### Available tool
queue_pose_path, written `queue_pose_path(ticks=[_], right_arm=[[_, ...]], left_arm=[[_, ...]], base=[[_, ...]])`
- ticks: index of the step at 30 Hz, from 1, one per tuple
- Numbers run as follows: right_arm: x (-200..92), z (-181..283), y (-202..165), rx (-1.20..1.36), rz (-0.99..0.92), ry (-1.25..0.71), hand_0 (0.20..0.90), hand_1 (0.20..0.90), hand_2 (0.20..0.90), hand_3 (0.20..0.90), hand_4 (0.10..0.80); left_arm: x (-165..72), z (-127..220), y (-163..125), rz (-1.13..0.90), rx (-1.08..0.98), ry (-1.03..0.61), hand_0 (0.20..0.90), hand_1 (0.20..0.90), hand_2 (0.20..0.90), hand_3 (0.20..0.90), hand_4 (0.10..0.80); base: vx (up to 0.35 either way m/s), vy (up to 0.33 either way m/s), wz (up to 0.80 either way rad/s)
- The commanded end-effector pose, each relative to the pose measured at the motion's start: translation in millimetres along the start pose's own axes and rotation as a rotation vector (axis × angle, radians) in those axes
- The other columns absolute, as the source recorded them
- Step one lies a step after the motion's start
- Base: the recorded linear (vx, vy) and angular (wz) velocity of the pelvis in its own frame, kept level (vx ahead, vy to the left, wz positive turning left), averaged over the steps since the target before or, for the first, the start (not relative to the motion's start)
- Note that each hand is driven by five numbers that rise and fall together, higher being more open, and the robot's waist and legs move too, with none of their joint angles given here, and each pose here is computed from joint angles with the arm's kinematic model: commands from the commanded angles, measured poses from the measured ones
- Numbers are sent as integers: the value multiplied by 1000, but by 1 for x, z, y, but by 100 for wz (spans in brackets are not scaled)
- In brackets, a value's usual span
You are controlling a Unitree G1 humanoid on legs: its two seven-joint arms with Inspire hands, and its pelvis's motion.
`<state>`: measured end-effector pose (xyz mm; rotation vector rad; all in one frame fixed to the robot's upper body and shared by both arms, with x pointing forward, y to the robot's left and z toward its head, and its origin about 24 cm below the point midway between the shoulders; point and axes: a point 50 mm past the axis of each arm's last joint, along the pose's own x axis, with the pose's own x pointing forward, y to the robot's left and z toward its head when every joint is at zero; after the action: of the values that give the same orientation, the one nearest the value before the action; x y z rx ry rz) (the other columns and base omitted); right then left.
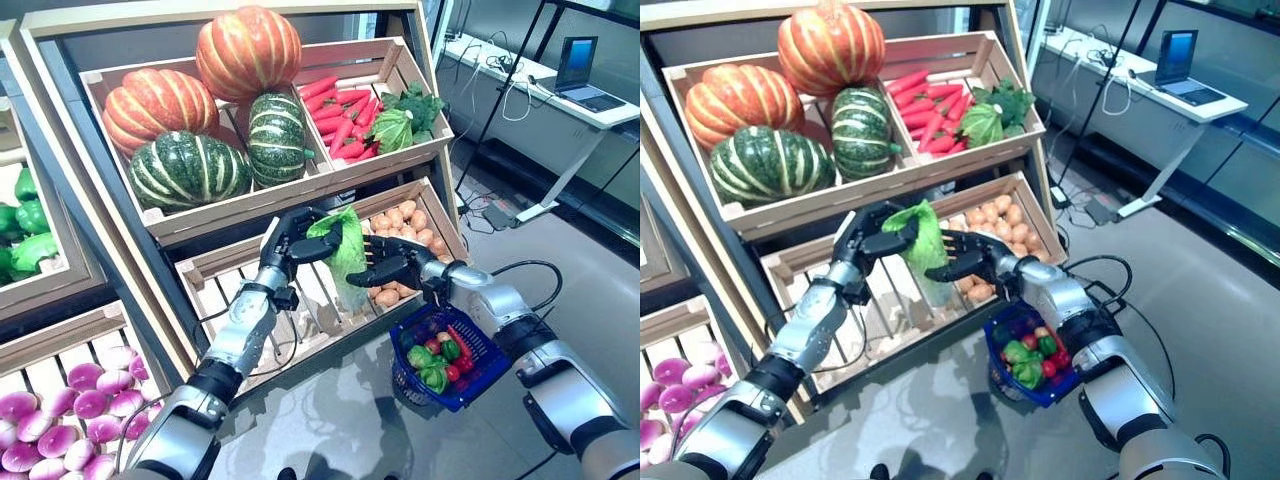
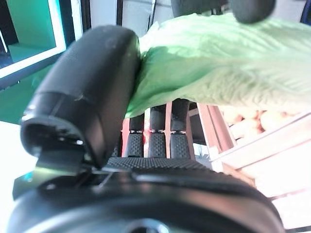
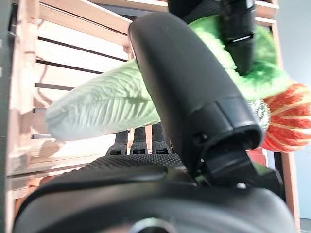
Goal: Put vegetables into the basket
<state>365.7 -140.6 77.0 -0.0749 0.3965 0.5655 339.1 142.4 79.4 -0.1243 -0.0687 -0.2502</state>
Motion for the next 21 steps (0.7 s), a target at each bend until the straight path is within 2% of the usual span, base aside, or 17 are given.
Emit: queue_pose_path(ticks=[1, 12, 13, 14, 21], right_arm=[[10, 10, 6, -41, 40, -12, 900, 900, 900, 900, 800], [21, -2, 16, -10, 60, -22, 900, 900, 900, 900, 800], [22, -1, 18, 3, 63, -40, 462, 462, 462, 462, 508], [22, -1, 18, 3, 63, -40, 300, 300, 300, 300, 400], [20, 3, 16, 78, 32, -113, 300, 300, 300, 300, 400]], left_arm=[[19, 54, -43, -178, -133, -266, 300, 300, 300, 300, 400], [21, 54, -66, -271, -222, -240, 300, 300, 300, 300, 400], [20, 53, -68, -282, -229, -236, 300, 300, 300, 300, 400], [20, 53, -68, -282, -229, -236, 300, 300, 300, 300, 400], [18, 48, -71, -296, -237, -211, 300, 300, 300, 300, 400]], base=[[0, 0, 0], [9, 1, 4], [14, 2, 14], [20, 3, 8], [4, 0, 1]])
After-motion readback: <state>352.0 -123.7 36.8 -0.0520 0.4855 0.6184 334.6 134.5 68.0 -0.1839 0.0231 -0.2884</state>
